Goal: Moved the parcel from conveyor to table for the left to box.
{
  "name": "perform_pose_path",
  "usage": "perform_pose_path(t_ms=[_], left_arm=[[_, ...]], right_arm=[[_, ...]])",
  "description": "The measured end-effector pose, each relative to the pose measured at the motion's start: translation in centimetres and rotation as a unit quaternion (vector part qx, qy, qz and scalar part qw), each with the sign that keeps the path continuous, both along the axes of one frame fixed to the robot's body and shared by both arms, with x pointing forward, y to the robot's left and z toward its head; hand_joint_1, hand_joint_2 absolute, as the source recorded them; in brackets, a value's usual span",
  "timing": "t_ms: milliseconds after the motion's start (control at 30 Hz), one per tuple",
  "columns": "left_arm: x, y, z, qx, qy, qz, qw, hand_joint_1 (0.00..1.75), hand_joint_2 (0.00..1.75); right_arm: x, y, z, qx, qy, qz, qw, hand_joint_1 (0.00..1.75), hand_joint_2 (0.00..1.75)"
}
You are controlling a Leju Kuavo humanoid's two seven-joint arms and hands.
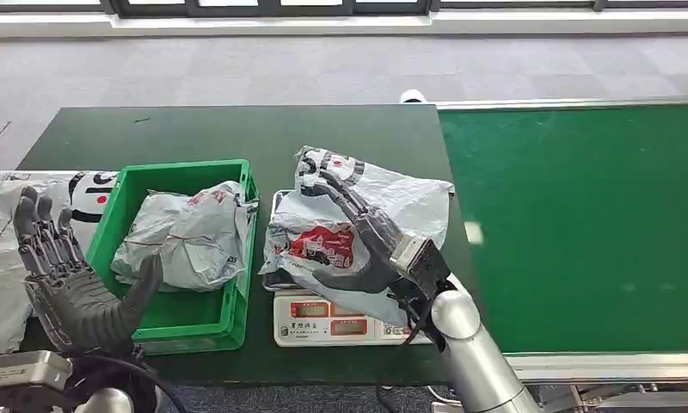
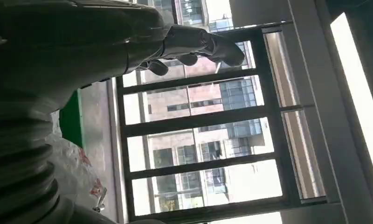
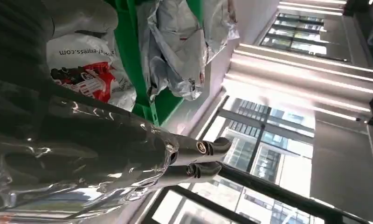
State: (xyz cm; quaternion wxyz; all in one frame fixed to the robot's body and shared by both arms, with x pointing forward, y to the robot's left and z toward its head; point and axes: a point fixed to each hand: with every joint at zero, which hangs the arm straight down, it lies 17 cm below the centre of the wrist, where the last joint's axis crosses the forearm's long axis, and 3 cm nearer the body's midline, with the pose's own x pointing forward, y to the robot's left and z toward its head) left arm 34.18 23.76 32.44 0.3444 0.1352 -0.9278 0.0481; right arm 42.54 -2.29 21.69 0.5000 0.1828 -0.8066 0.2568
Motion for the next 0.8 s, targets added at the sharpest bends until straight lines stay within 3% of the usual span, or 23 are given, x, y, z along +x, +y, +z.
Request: perform_pose_path(t_ms=[167,300,367,467,533,633,667,733,800], left_arm=[[0.1,0.0,-0.1,0.001,0.001,0.0,1.0,0.0,1.75],[0.1,0.0,-0.1,0.002,0.001,0.002,1.0,0.0,1.75],[0.1,0.0,-0.1,0.002,0.001,0.002,1.0,0.0,1.75],[0.3,-0.1,-0.1,0.004,0.0,-0.004,1.0,0.0,1.75],[0.5,-0.8,0.0,0.011,0.001,-0.02,1.0,0.0,1.75],[1.3,-3.3,0.1,0.028,0.007,-0.062,0.998,0.0,1.75],[1.9,-4.6,0.0,0.034,0.013,-0.085,0.996,0.0,1.75],[2.9,-7.2,0.2,0.045,0.021,-0.127,0.991,0.0,1.75],[3.8,-10.3,0.4,0.058,0.03,-0.175,0.982,0.0,1.75]], right_arm=[[0.1,-0.4,0.3,0.005,-0.002,-0.003,1.0,0.0,1.75],[-1.0,-1.0,2.6,0.084,0.0,0.03,0.996,0.0,1.75],[-1.7,-2.0,4.9,0.126,-0.03,0.032,0.991,0.0,1.75],[-2.1,-4.2,8.3,0.091,-0.156,-0.056,0.982,0.0,1.75],[-2.6,-6.1,11.0,0.051,-0.257,-0.15,0.953,0.0,1.75],[-5.1,-8.5,14.9,0.024,-0.381,-0.265,0.885,0.0,1.75],[-6.5,-9.5,16.5,0.026,-0.424,-0.308,0.851,0.0,1.75],[-9.1,-10.2,18.6,0.036,-0.479,-0.348,0.805,0.0,1.75],[-11.2,-10.3,19.7,0.046,-0.512,-0.355,0.781,0.0,1.75]])
